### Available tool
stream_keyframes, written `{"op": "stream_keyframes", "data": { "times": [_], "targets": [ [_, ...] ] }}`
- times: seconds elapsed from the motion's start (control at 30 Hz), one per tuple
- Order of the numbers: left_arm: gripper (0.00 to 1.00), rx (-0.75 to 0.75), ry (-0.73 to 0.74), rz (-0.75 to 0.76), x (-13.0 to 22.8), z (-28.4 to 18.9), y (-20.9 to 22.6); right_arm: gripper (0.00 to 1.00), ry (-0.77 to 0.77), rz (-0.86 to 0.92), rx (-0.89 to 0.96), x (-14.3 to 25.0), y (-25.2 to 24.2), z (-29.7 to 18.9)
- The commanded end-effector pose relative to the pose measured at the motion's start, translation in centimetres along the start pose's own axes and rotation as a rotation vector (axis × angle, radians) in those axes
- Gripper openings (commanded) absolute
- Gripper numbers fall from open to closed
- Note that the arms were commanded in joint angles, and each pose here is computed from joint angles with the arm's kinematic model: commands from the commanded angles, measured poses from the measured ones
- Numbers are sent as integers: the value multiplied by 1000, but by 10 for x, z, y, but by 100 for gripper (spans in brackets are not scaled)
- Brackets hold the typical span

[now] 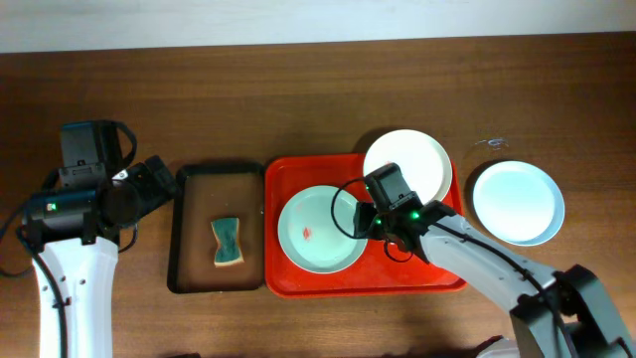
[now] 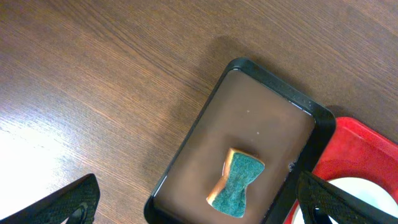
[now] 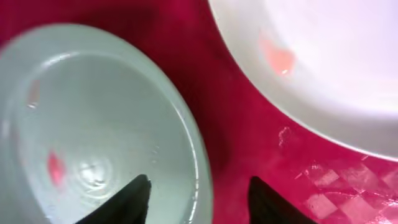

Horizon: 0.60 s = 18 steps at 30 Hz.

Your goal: Clean dirty plates on tray and stack at the side

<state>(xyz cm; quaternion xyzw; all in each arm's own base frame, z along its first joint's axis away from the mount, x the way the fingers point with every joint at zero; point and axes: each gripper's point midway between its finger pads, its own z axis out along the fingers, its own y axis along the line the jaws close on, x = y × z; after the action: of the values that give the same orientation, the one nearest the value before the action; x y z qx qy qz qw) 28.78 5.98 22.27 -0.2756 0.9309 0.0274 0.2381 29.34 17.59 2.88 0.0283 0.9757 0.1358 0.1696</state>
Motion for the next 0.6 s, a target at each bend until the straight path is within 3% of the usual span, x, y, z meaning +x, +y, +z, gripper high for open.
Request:
{"op": "stream_keyframes", "data": {
  "times": [0.0, 0.13, 0.4, 0.43, 0.47, 0.5, 0.57],
  "targets": [
    [99, -9, -10, -20, -2, -2, 3, 46, 34, -90, 1, 6, 0, 10],
    [99, -9, -10, -20, -2, -2, 3, 4, 38, -85, 3, 7, 0, 10],
    [99, -9, -10, -20, -2, -2, 3, 4, 21, 33, 94, 8, -18, -18],
    [99, -9, -11, -20, -2, -2, 3, 10, 29, 32, 99, 10, -19, -17],
    [99, -9, -10, -20, -2, -2, 3, 37, 33, 32, 102, 10, -20, -15],
    [99, -9, -10, -20, -2, -2, 3, 48, 35, 31, 105, 10, -20, -12],
    [99, -9, -10, -20, -2, -2, 3, 49, 38, 31, 109, 10, -21, -6]
  ]
}}
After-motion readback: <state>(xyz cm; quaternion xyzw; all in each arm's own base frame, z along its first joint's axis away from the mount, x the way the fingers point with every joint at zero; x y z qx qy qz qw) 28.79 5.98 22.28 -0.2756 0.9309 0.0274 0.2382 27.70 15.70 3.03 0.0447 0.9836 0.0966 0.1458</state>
